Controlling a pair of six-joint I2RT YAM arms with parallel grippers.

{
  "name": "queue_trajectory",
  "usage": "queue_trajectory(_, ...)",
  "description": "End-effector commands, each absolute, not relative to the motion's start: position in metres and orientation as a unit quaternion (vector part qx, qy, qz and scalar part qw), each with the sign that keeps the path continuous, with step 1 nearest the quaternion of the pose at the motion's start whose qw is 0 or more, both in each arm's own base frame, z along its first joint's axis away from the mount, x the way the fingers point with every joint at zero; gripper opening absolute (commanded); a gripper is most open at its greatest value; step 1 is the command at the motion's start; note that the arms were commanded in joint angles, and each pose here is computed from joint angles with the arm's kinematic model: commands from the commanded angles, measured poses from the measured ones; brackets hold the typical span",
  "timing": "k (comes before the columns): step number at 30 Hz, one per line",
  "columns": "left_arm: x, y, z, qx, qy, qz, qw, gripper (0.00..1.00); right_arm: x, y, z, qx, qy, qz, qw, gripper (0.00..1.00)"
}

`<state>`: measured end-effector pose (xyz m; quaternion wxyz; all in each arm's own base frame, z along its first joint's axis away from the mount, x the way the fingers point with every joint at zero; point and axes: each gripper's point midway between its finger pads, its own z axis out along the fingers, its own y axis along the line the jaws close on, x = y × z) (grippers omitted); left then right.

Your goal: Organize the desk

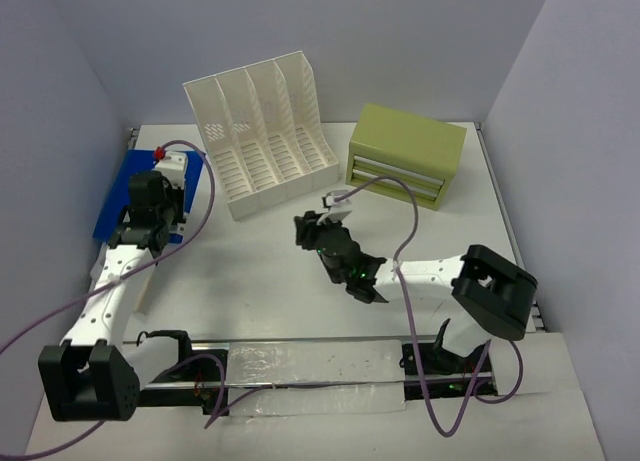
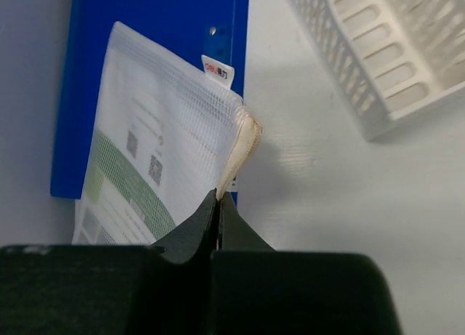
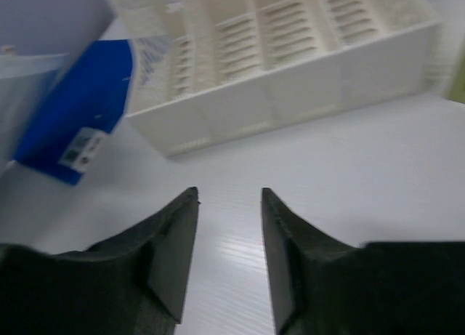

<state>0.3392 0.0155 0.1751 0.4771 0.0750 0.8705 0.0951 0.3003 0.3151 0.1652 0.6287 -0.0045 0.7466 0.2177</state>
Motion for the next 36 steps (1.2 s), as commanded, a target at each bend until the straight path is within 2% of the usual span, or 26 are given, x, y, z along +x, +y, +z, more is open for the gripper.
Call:
queue_trajectory(1,0.326,-0.012,0.208,0.065,0.860,0.003,0.507,0.00,0.279,0.404,0.234,-0.075,0.676,0.350,0.644,0.55)
queue_trajectory(2,0.324,-0.014,0.213,0.061,0.857,-0.005,0.512,0.00,0.275,0.417,0.241,-0.086,0.669,0.358,0.646,0.59)
queue_trajectory(4,0.320,-0.026,0.230,0.065,0.845,-0.039,0.530,0.00,0.264,0.458,0.257,-0.117,0.652,0.381,0.645,0.78)
queue_trajectory(7,0.317,-0.037,0.243,0.067,0.838,-0.070,0.536,0.00,0.257,0.501,0.264,-0.130,0.648,0.423,0.619,0.98)
queue_trajectory(8,0.318,-0.038,0.246,0.054,0.839,-0.078,0.535,0.00,0.256,0.510,0.261,-0.124,0.656,0.432,0.606,1.00)
queue_trajectory(17,0.325,-0.041,0.261,0.015,0.829,-0.103,0.550,0.00,0.243,0.564,0.226,-0.118,0.689,0.432,0.570,0.98)
queue_trajectory(25,0.321,-0.045,0.275,0.001,0.822,-0.121,0.557,0.00,0.275,0.587,0.195,-0.040,0.744,0.365,0.558,0.90)
queue_trajectory(31,0.315,-0.048,0.284,0.002,0.819,-0.132,0.559,0.00,0.291,0.606,0.179,-0.014,0.771,0.326,0.547,0.90)
queue_trajectory(34,0.313,-0.046,0.287,-0.003,0.819,-0.126,0.560,0.00,0.297,0.604,0.171,0.009,0.774,0.327,0.542,0.83)
queue_trajectory(36,0.312,-0.045,0.291,-0.005,0.817,-0.123,0.563,0.00,0.302,0.600,0.166,0.027,0.777,0.337,0.531,0.69)
